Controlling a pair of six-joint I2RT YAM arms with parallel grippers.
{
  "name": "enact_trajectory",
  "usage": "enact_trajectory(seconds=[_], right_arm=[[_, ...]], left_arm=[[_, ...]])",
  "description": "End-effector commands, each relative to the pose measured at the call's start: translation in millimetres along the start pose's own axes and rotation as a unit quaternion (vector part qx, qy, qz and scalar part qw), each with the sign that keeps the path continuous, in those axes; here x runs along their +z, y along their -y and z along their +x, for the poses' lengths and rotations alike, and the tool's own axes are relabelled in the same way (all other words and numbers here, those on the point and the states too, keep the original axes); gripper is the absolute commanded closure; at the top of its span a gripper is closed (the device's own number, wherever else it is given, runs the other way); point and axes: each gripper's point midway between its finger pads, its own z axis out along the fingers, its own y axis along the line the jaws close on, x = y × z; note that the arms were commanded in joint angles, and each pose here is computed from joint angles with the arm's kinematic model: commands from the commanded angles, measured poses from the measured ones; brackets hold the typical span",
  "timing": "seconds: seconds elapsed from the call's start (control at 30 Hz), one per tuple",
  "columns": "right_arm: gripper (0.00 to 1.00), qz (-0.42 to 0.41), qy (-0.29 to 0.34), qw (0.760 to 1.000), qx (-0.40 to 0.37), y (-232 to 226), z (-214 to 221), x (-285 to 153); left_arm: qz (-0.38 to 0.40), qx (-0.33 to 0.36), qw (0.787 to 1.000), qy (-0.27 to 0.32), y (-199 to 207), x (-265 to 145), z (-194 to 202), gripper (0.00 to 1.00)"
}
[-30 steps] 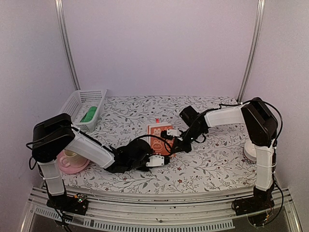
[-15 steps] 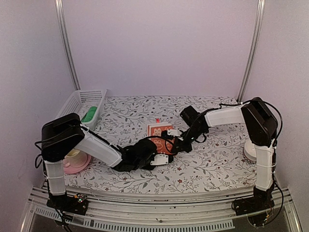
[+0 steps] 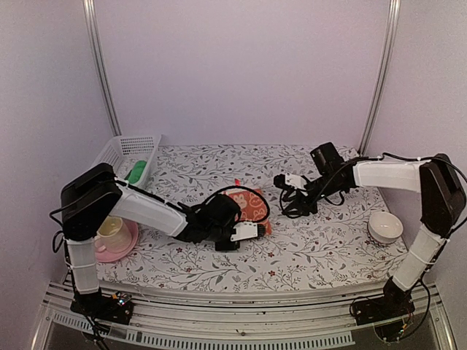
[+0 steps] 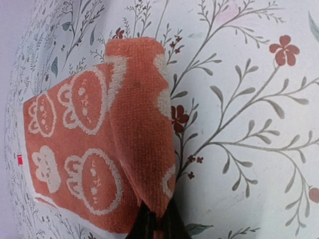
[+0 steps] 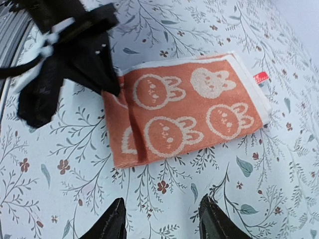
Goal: Roll the towels
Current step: Roll the towel at the center of the board.
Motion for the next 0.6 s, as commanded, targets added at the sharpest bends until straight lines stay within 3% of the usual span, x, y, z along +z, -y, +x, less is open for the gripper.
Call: enact_trajectory(seconds=[0.0, 0.17, 0.4, 0.57], right_arm=[[0.45, 0.066, 0.056, 0.985, -0.147, -25.2, -14.7, -29.1], [0.4, 0.107, 0.055, 0.954, -0.276, -64.6, -5.9, -24.1], [0.46, 0.127, 0.002, 0.944, -0.305, -74.7, -3.4, 19.6], [0.48, 0.168, -0.04, 0.934, -0.312, -68.5, 5.1, 51.8]], left_arm=[[0.207, -0.066, 0.975, -0.048, 68.8, -5.1, 30.7, 1.0], [0.298, -0.14, 0.943, -0.038, 67.4, -10.4, 20.9, 1.0], [0.358, -0.189, 0.913, -0.055, 69.6, -8.9, 24.4, 1.0], [0.374, -0.206, 0.903, -0.051, 69.2, -10.7, 26.1, 1.0]])
